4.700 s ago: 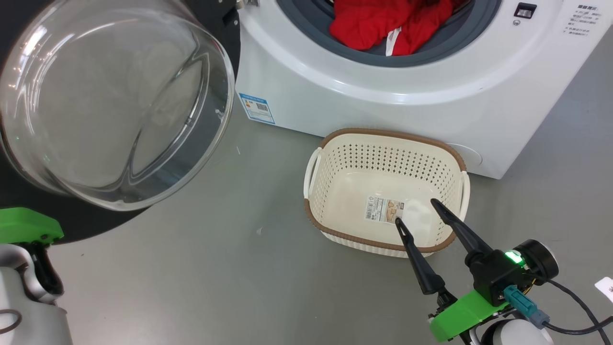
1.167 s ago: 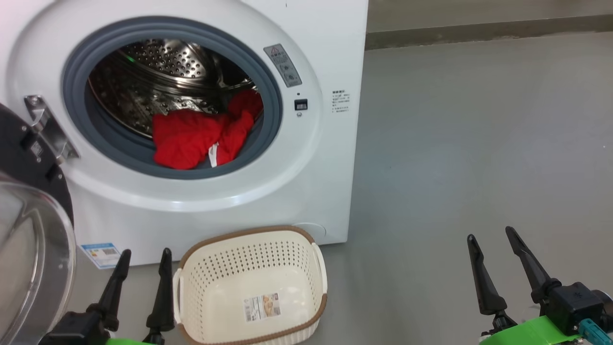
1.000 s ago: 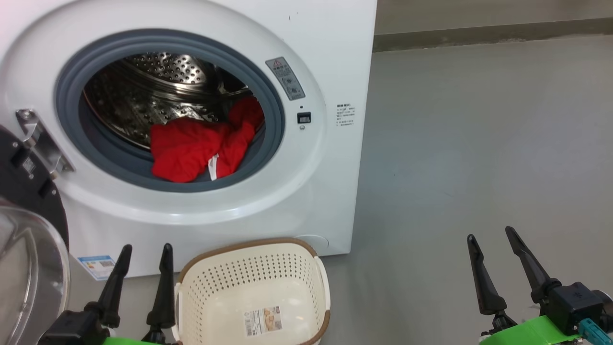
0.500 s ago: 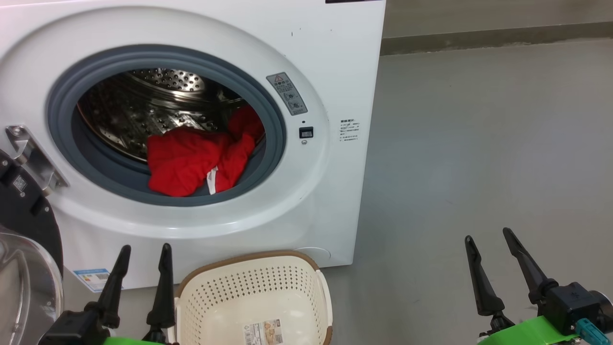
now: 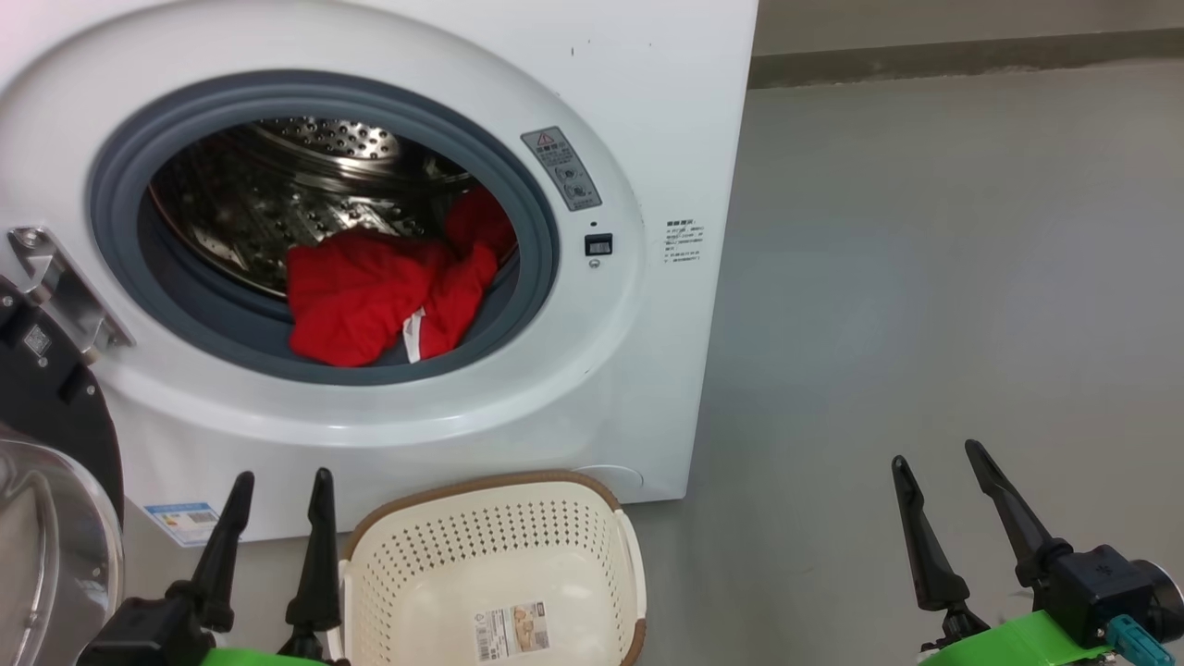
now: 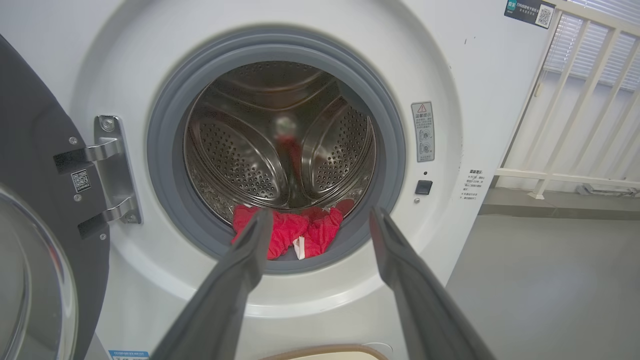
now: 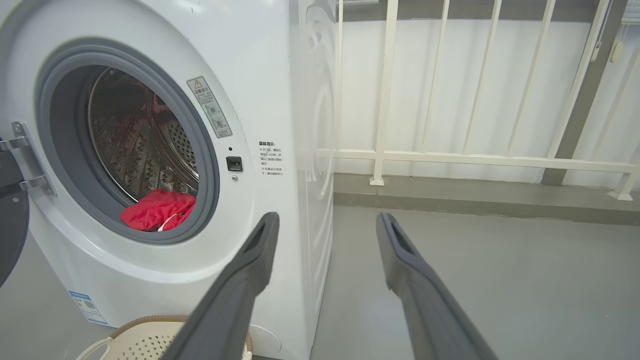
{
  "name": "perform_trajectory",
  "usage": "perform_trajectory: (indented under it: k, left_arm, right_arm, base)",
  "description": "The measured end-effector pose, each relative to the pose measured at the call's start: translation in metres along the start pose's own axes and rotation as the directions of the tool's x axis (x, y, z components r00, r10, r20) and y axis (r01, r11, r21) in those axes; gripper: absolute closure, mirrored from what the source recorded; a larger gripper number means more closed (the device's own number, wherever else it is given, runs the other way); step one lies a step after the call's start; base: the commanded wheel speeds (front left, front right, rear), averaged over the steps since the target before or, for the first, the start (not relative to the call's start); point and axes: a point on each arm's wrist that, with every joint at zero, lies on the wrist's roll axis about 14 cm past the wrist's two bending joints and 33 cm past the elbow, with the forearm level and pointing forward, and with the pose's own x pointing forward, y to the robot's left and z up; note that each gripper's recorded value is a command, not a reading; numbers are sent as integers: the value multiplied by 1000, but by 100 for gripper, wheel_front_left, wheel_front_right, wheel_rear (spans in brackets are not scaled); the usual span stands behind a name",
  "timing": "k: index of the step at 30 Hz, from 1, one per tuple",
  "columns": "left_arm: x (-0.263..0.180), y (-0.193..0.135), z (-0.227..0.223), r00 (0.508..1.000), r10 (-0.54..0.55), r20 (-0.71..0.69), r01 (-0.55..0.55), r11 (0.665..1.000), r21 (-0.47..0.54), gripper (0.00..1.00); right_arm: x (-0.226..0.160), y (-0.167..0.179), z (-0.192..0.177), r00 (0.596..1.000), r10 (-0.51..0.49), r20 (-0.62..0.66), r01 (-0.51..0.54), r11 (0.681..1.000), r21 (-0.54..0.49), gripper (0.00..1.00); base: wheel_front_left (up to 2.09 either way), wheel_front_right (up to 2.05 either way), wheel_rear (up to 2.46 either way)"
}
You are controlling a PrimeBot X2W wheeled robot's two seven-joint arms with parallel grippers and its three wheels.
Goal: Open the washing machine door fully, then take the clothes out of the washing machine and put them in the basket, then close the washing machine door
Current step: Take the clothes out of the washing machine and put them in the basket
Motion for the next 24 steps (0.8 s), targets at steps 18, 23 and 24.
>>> perform_trajectory:
  k: [18, 23, 24]
  left_arm:
    - [40, -3, -22, 999, 21, -32, -24, 995, -92, 0]
    - [65, -1, -32, 999, 29, -41, -31, 997, -69, 0]
    - [69, -1, -33, 999, 29, -41, -32, 997, -68, 0]
  right_arm:
    - [29, 11, -28, 997, 41, -72, -40, 999, 3, 0]
    - [44, 14, -40, 994, 53, -93, -53, 999, 8, 0]
    - [47, 15, -42, 994, 55, -98, -55, 998, 8, 0]
  base:
    - [0, 0, 0]
    - [0, 0, 0]
    - [0, 0, 0]
